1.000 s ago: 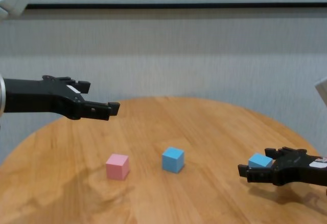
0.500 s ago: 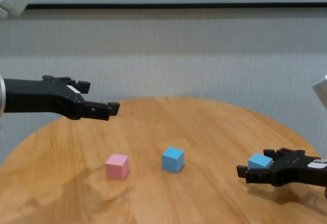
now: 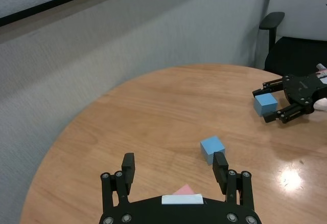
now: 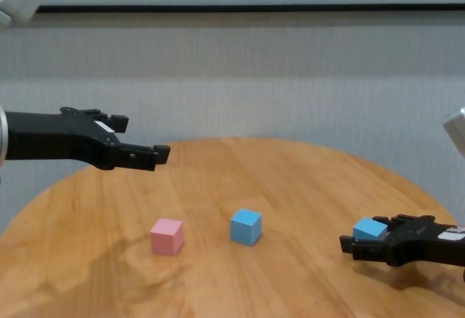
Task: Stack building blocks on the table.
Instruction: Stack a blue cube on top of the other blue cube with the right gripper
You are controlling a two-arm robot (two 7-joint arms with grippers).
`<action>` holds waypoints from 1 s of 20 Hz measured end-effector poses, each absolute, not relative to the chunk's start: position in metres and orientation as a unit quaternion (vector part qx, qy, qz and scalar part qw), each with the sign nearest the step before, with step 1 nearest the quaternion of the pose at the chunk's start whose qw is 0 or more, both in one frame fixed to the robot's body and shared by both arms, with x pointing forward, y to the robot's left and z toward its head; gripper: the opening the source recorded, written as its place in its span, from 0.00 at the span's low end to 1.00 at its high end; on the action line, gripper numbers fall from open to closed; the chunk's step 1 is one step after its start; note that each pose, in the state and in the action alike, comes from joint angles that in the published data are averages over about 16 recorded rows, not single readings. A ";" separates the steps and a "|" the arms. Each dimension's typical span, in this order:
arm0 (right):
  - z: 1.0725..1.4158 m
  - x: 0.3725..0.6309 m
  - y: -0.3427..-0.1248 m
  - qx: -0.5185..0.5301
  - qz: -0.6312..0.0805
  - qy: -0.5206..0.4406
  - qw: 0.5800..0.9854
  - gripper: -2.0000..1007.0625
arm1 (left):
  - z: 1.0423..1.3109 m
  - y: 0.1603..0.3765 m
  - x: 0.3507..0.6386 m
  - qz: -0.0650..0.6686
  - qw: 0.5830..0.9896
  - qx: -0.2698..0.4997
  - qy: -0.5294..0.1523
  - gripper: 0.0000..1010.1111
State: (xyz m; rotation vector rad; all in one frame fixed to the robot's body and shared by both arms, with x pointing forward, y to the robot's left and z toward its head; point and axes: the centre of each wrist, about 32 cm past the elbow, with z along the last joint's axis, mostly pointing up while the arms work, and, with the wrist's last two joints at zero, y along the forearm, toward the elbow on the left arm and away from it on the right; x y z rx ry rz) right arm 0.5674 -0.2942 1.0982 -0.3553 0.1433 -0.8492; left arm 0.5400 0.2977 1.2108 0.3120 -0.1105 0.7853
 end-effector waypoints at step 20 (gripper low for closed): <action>1.105 0.568 -0.293 -0.161 -0.410 0.058 0.896 0.39 | 1.211 0.298 0.540 0.381 0.911 0.151 -0.054 0.99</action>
